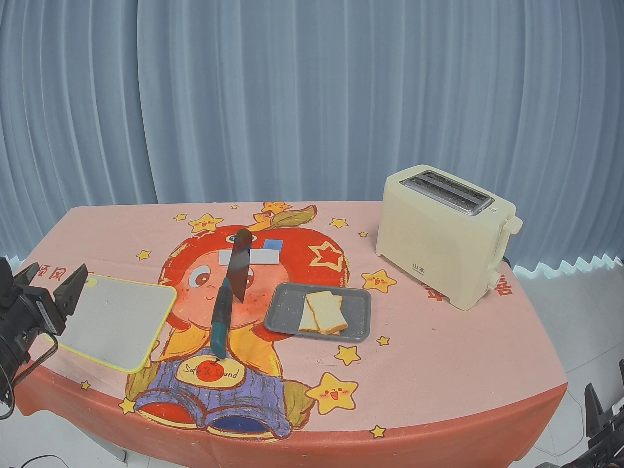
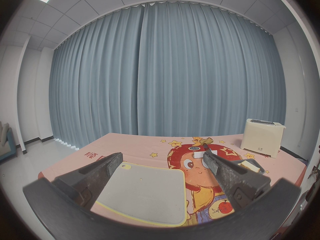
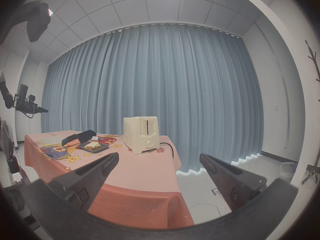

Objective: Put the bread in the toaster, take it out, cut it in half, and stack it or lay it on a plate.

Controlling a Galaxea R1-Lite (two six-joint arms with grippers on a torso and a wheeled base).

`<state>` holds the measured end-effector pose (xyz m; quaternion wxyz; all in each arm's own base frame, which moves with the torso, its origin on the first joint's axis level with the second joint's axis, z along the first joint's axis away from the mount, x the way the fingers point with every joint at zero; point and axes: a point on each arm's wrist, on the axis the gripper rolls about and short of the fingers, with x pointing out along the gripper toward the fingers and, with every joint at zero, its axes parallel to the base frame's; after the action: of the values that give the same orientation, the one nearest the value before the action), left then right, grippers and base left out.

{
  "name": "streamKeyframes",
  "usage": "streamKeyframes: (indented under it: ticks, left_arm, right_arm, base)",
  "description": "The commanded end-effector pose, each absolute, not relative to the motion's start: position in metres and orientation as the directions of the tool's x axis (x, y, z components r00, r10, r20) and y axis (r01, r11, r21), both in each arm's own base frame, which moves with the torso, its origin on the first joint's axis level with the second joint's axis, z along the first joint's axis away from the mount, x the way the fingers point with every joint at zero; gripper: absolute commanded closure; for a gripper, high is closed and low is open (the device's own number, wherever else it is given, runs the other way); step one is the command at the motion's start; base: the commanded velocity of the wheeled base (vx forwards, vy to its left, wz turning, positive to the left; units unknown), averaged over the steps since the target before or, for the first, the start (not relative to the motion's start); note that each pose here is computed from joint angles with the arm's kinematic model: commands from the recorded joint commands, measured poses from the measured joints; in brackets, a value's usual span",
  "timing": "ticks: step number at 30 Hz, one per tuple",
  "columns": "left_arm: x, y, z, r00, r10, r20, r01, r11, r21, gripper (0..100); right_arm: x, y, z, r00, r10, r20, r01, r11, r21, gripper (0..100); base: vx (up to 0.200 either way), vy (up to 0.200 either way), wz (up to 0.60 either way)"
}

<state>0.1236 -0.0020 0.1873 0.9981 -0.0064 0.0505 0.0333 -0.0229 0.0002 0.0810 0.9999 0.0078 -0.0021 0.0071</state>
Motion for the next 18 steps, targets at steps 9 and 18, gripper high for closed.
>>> streamKeyframes:
  ticks: [9,18]
  left_arm:
    - [0.101,0.0,0.174,0.993,0.08,-0.091,-0.081,0.997,-0.011,0]
    - [0.078,0.001,0.159,0.994,0.078,-0.073,-0.079,0.997,-0.013,0]
  right_arm:
    - [-0.023,0.0,0.076,1.0,0.015,0.003,-0.015,1.0,0.015,0]
    - [-0.023,0.0,0.076,1.0,0.015,0.003,-0.015,1.0,0.015,0]
  base:
    - [0.0,0.0,0.0]
    - [0.0,0.0,0.0]
